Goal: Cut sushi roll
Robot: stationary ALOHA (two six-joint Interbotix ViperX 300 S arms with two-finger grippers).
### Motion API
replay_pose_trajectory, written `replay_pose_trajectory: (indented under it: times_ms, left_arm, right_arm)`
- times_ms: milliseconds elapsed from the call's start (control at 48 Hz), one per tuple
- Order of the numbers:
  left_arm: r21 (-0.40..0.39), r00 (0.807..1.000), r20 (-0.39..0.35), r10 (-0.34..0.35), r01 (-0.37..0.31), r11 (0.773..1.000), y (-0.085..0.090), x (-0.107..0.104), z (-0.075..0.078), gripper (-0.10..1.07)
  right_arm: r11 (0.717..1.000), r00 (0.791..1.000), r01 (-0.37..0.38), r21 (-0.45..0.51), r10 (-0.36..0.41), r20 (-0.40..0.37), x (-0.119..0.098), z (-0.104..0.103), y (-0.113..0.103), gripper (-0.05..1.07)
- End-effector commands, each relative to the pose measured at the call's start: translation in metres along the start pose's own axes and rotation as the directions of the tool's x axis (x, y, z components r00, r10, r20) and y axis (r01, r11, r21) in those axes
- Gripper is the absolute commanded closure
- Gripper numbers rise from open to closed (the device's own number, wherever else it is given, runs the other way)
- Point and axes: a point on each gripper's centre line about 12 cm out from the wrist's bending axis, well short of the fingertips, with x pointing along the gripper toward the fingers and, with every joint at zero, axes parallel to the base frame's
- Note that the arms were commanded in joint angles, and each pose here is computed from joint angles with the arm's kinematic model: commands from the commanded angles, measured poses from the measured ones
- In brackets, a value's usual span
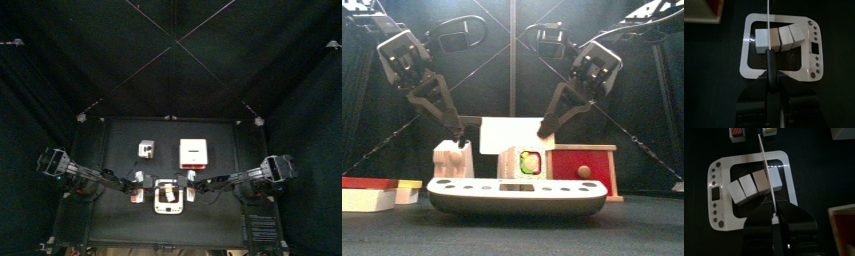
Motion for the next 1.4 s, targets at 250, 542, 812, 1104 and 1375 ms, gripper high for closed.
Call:
replay_pose_trajectory:
  times_ms: [250,542,812,1104,1375]
  left_arm:
    - [0.003,1.0,-0.014,-0.009,0.009,1.0,-0.005,0.003,-0.003,0.56]
    - [0.009,0.999,-0.049,0.0,0.0,1.0,-0.006,0.014,-0.009,0.56]
    - [0.016,0.998,-0.061,0.004,-0.003,1.0,-0.006,0.019,-0.01,0.56]
    - [0.01,0.998,-0.062,0.003,-0.003,1.0,-0.007,0.019,-0.01,0.56]
    - [-0.032,0.996,-0.086,0.003,-0.006,0.999,-0.007,0.021,-0.015,0.56]
  right_arm:
    - [1.0,1.0,0.016,0.012,-0.016,-0.023,0.005,-0.005,-0.004,0.83]
    - [1.0,0.999,0.018,0.021,-0.017,-0.047,0.011,-0.011,-0.004,0.83]
    - [1.0,0.999,0.015,0.013,-0.014,-0.052,0.013,-0.012,-0.002,0.83]
    - [1.0,0.996,0.02,0.014,-0.019,-0.088,0.022,-0.022,-0.002,0.83]
    - [1.0,0.994,0.027,-0.001,-0.027,-0.11,0.034,-0.024,-0.002,0.83]
